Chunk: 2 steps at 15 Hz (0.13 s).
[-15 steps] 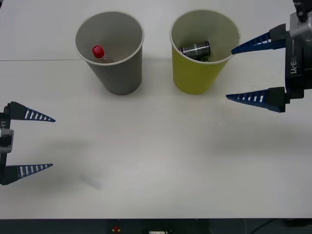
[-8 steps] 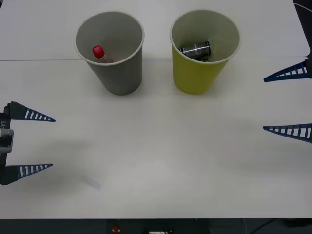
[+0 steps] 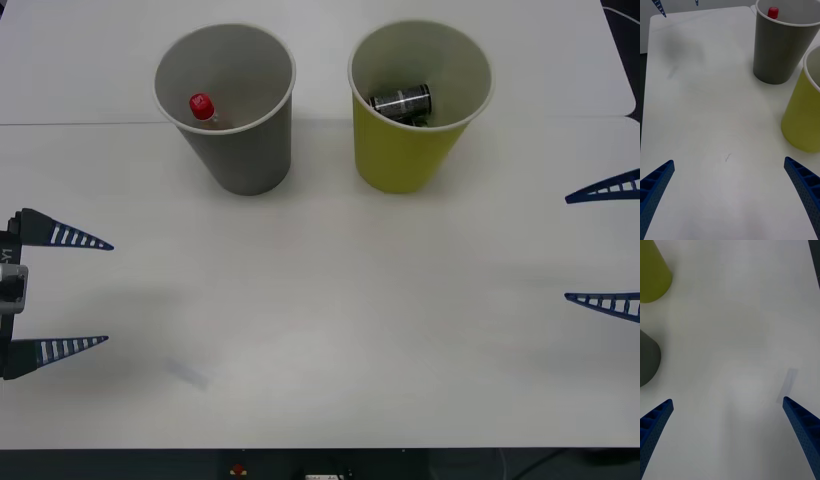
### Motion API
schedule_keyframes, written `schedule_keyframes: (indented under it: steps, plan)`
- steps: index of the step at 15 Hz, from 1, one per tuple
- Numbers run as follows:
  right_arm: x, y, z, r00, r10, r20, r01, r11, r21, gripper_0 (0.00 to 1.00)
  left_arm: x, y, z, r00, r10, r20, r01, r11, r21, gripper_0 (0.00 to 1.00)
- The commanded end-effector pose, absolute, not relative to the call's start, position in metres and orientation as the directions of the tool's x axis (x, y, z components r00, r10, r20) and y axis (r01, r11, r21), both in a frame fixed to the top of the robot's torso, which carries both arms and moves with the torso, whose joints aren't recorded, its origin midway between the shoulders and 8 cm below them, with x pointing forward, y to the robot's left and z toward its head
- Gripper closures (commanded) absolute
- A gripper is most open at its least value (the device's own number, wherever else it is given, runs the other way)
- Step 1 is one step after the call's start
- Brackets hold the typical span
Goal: Put the can into the green bin and the plastic bottle into the gray bin
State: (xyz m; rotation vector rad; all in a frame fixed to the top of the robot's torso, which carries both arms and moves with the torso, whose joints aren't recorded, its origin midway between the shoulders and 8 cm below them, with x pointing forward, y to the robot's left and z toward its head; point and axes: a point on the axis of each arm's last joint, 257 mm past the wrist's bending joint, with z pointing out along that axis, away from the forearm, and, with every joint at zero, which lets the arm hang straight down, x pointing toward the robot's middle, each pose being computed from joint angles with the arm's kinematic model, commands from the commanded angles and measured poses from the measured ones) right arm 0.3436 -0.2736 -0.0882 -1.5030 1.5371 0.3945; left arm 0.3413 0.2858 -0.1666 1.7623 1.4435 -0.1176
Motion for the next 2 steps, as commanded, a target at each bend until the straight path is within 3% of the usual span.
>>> schedule_keyframes:
  steps: [1,2]
  plan:
    - [0.3438,-0.2742,-0.0883,0.167,-0.615,-0.770,-0.910,0.204,-0.361,0.00,0.3413,0.2858,-0.1666,0.334,0.769,-0.546,0.847,0.010,0.532,0.00]
    - [0.3438,-0.2742,-0.0883,0.167,-0.615,-0.770,-0.910,0.204,-0.361,0.00,0.3413,0.2858,-0.1666,0.334,0.769,-0.546,0.847,0.010,0.532,0.00]
